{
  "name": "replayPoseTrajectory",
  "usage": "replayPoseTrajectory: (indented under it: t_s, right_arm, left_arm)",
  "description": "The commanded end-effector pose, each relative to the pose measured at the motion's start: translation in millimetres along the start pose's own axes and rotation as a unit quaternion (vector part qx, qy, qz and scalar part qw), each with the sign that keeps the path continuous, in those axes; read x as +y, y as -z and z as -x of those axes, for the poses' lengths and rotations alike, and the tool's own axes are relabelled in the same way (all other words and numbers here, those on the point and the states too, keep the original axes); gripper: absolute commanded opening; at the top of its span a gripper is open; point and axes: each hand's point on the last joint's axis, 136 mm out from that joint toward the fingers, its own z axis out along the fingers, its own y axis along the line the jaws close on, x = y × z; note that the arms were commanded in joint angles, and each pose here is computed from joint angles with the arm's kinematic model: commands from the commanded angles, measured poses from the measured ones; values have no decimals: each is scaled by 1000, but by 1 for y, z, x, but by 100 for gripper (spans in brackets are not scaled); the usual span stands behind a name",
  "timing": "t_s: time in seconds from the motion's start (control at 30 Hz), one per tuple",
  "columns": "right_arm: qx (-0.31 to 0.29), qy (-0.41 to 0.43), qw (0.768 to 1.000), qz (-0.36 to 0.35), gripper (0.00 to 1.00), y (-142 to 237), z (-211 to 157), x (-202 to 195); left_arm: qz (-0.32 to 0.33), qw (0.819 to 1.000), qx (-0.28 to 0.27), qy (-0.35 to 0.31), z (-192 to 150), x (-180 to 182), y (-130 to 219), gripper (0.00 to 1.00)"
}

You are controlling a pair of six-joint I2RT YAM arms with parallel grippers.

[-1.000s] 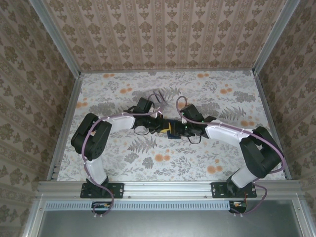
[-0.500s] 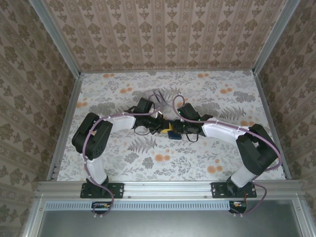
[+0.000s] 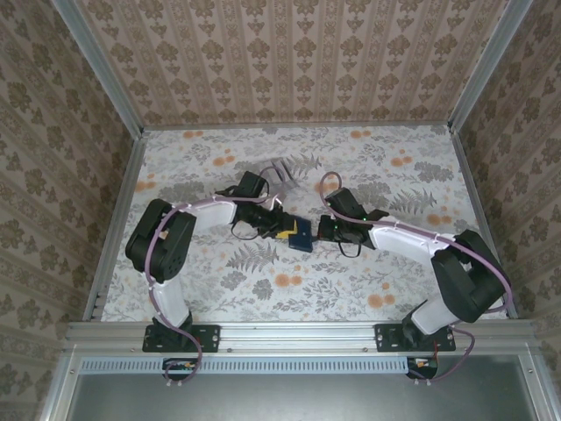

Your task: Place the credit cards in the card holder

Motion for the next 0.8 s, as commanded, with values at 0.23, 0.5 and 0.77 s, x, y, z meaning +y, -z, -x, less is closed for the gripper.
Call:
replayPoseTrajectory:
  t_s: [0.23,0.5,0.77]
  right_arm:
    - [8,11,996,84,0,26,11,29]
    - [11,44,988,147,0,46,18,57]
    - [12,26,983,183,0,38,21,71]
  left_arm:
    - [19,999,-8,-28,18,5,9,57]
    - [3,999,-19,-29,26,-3,4,59]
    - [6,999,-20,-27,24,-1,-1,62]
